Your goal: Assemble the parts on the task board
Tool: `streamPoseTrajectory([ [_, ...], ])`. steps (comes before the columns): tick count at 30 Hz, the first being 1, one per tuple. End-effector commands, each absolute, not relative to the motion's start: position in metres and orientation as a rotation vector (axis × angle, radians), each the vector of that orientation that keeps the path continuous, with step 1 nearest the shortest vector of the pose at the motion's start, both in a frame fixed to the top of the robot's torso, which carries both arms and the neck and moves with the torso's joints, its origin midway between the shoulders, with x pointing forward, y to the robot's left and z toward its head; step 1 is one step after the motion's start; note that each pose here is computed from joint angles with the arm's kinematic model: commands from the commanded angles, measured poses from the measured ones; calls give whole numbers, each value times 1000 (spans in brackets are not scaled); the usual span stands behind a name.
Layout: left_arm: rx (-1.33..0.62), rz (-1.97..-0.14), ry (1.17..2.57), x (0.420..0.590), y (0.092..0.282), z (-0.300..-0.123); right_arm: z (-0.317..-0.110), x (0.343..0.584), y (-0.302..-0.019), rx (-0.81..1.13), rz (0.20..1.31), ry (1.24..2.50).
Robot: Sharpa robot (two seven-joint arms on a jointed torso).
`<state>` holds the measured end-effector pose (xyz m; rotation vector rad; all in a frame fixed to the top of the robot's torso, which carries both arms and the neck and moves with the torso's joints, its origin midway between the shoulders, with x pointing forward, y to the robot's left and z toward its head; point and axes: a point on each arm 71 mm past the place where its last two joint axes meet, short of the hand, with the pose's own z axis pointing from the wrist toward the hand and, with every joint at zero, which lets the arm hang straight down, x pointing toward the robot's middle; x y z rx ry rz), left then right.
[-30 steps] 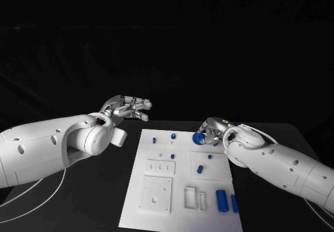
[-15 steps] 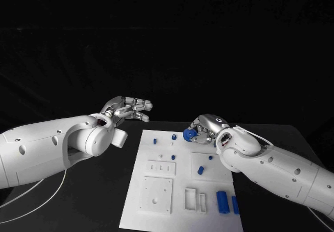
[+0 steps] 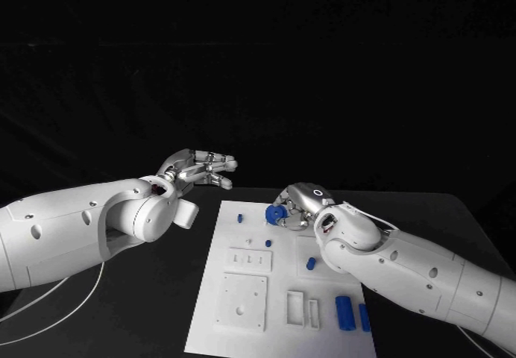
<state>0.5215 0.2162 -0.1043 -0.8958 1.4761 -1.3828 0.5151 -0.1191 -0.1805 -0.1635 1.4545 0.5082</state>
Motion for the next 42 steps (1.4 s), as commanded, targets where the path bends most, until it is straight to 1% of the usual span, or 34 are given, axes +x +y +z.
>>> streamPoseTrajectory([
  [1,-883,-1400,1484,521,213,-103,-183,516,-115,-189,497,1441],
  [10,-877,-1407,1489,521,208,-103,-194,518,-99,-208,503,1456],
  [24,-873,-1413,1494,522,205,-103,-205,527,-89,-213,486,1482],
  [42,-873,-1412,1495,522,204,-103,-215,532,-94,-195,465,1549],
])
